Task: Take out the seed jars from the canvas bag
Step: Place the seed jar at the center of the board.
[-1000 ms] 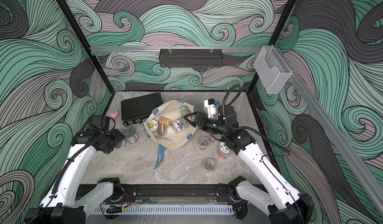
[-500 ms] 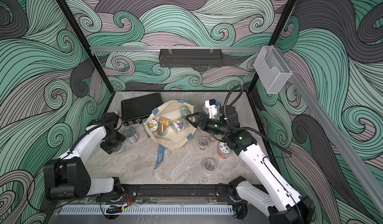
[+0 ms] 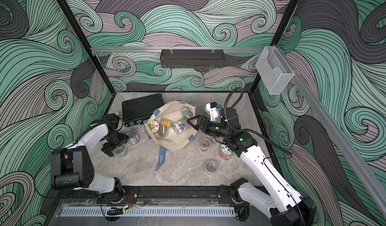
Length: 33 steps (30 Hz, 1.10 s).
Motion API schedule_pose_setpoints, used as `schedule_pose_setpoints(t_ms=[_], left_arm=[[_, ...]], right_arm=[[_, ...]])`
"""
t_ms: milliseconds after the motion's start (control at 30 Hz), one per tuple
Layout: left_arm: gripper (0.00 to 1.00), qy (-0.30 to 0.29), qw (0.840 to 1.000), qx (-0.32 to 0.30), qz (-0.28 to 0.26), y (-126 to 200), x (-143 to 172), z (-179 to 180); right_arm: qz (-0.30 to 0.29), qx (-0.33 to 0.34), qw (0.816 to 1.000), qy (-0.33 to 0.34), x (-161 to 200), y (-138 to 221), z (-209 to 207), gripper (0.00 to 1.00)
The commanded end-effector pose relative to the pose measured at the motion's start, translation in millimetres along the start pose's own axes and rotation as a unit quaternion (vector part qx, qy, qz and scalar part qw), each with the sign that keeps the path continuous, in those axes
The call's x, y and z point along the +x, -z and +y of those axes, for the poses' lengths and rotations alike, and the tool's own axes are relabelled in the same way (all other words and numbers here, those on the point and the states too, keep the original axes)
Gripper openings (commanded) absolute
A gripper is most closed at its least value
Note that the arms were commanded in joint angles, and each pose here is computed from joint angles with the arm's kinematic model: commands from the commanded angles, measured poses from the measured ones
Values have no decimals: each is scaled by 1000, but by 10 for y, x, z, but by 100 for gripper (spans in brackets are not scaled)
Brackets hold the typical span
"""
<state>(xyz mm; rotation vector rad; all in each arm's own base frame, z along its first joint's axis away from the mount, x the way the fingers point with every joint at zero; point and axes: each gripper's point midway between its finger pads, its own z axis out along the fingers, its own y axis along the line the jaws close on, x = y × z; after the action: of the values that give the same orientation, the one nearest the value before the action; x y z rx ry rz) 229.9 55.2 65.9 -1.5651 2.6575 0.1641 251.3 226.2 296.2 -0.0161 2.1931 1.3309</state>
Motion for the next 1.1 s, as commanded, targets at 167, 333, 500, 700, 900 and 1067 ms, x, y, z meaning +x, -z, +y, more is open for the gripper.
schedule_pose_setpoints(t_ms=[167, 333, 500, 700, 900, 1067], left_arm=[[99, -10, 997, 37, -67, 644, -168, 146], [99, -67, 976, 129, -162, 1294, -280, 36], [99, -195, 912, 288, -220, 2056, 2, -474], [99, -364, 817, 389, -219, 2461, 656, -1139], [96, -468, 789, 348, -192, 2269, 914, -1503], [86, -498, 766, 373, -164, 2123, 1058, -1774]], right_arm=[[1, 12, 1000, 16, -7, -37, -75, 98], [13, 28, 998, 47, 35, -93, -45, 95], [42, 56, 994, 83, 150, -308, -42, 93], [81, 110, 982, 131, 313, -712, -180, 90], [101, 158, 967, 172, 443, -1048, -390, 89], [114, 189, 952, 211, 541, -1403, -546, 87]])
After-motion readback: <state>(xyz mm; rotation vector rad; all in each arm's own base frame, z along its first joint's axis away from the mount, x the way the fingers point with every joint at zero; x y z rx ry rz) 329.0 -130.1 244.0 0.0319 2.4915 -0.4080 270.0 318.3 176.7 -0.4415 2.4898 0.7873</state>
